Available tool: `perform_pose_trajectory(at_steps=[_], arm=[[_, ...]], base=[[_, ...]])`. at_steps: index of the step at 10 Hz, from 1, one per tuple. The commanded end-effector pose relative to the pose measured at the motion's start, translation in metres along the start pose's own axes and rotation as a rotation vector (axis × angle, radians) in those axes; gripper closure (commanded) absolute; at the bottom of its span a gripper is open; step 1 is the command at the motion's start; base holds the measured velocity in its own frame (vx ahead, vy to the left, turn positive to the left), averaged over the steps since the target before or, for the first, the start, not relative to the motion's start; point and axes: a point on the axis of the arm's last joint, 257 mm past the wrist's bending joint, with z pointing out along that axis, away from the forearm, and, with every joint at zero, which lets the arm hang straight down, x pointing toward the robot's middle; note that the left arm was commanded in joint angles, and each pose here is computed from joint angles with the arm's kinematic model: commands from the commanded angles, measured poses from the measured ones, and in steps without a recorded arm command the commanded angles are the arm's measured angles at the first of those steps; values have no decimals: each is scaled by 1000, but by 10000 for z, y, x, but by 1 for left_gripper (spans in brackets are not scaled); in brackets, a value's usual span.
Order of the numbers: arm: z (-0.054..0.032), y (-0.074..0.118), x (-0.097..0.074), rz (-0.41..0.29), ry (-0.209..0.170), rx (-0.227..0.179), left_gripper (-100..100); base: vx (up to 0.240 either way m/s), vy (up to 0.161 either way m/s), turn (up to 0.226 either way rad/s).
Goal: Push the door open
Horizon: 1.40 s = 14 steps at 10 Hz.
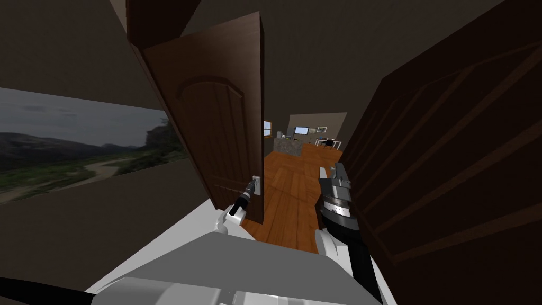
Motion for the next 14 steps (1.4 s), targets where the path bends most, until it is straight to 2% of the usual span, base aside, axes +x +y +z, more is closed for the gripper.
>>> perform_pose_trajectory(at_steps=[1, 8, 14], arm=[[25, -78, -179, 10, -30, 15, 100], [60, -69, -535, 10, -107, 10, 100], [66, -50, -874, 4, -183, 4, 100]], base=[[131, -113, 63], [120, -100, 58], [155, -138, 79]])
